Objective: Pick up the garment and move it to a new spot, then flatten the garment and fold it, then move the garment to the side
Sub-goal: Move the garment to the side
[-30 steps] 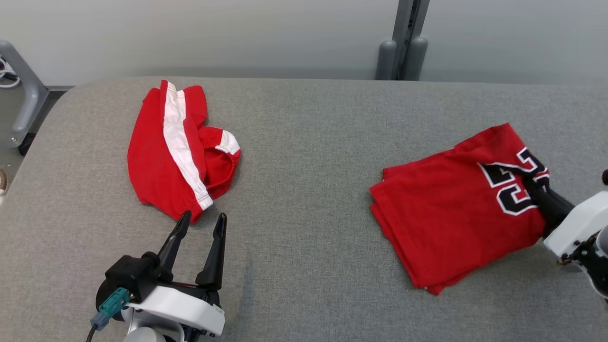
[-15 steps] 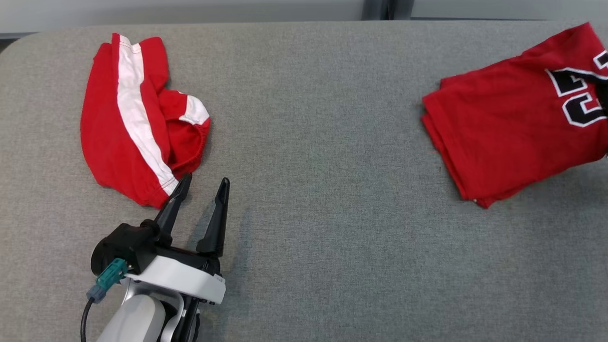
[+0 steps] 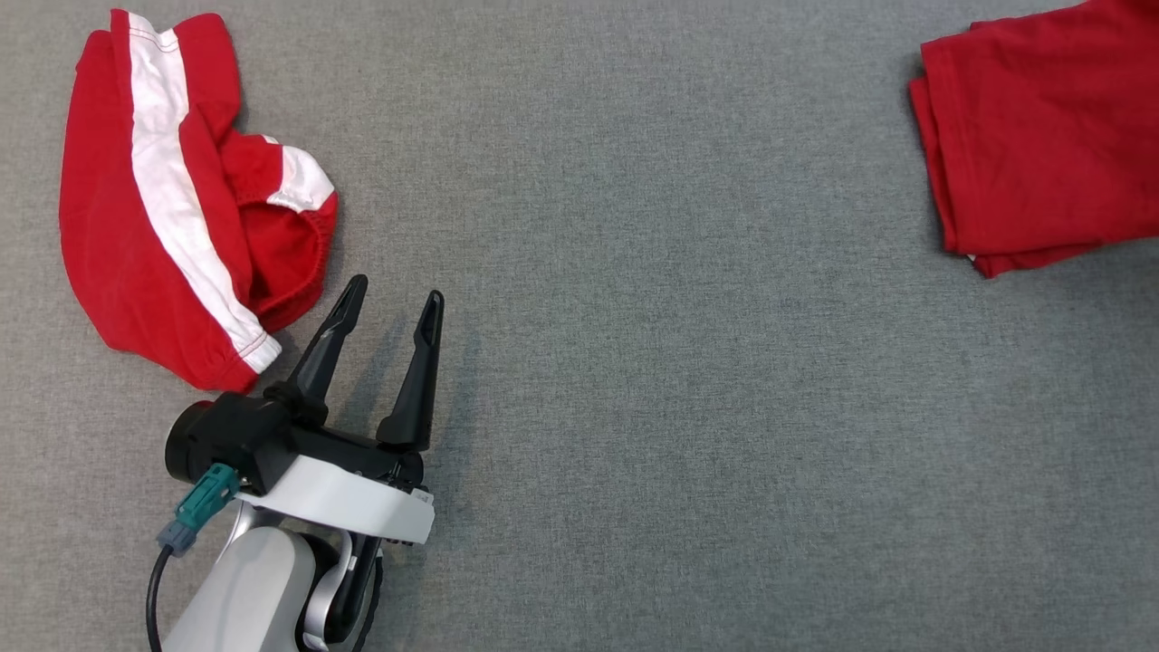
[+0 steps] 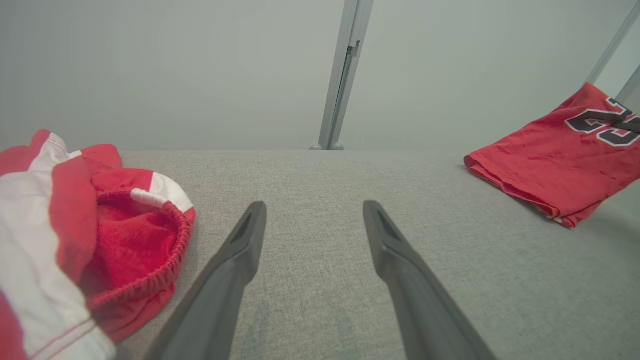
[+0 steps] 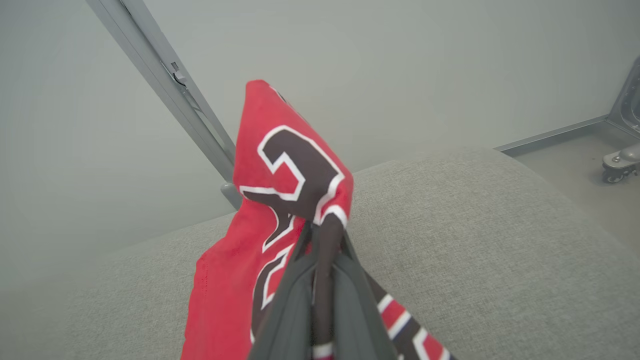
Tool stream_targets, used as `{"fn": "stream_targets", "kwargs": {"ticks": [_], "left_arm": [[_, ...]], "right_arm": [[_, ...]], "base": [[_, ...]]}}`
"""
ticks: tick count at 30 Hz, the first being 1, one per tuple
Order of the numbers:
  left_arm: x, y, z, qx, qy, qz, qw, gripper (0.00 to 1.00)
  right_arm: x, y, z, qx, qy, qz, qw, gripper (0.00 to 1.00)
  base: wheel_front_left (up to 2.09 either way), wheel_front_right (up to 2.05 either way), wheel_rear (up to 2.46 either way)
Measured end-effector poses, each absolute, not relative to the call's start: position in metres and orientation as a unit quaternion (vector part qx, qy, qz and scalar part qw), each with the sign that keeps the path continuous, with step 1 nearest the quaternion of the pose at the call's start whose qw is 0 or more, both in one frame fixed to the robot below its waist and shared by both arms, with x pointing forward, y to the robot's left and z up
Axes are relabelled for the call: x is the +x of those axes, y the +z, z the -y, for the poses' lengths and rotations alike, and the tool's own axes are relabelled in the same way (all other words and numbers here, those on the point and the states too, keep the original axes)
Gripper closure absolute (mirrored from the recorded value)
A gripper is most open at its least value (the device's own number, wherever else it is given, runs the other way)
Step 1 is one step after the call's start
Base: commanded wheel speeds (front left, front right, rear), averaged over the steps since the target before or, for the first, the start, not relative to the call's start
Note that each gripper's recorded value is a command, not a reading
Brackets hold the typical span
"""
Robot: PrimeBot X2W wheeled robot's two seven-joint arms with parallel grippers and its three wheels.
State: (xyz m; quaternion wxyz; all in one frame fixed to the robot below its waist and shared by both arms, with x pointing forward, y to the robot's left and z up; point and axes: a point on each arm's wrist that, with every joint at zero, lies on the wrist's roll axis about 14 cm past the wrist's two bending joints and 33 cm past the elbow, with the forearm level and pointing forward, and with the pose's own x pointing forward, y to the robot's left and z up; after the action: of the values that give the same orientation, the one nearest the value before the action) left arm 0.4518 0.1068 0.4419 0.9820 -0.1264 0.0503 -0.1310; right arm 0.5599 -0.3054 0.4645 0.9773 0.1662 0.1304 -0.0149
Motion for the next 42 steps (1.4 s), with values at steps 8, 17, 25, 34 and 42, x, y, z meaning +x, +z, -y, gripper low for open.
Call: {"fn": "stream_targets", "kwargs": {"ticks": [8,17,25,34,42], "left_arm": [[0.454,0.434,-0.108,-0.124,-0.129,-0.058,0.982,0.00],[0.454,0.436,-0.112,-0.122,-0.121,-0.054,0.984,0.00],[0.454,0.440,-0.112,-0.125,-0.121,-0.049,0.984,0.00],[0.450,0.455,-0.103,-0.132,-0.134,-0.033,0.982,0.00],[0.438,0.472,-0.102,-0.137,-0.136,-0.018,0.981,0.00]], "right_arm": [[0.565,0.447,0.329,0.132,-0.054,-0.145,0.979,1.00],[0.569,0.446,0.338,0.085,-0.064,-0.143,0.984,0.84],[0.565,0.450,0.345,0.060,-0.071,-0.142,0.985,0.00],[0.555,0.480,0.348,0.044,-0.067,-0.114,0.990,0.00],[0.550,0.537,0.333,0.032,-0.029,-0.052,0.998,0.00]], "base": [[0.00,0.00,0.00],[0.00,0.00,0.00],[0.00,0.00,0.00],[0.00,0.00,0.00],[0.00,0.00,0.00]]}}
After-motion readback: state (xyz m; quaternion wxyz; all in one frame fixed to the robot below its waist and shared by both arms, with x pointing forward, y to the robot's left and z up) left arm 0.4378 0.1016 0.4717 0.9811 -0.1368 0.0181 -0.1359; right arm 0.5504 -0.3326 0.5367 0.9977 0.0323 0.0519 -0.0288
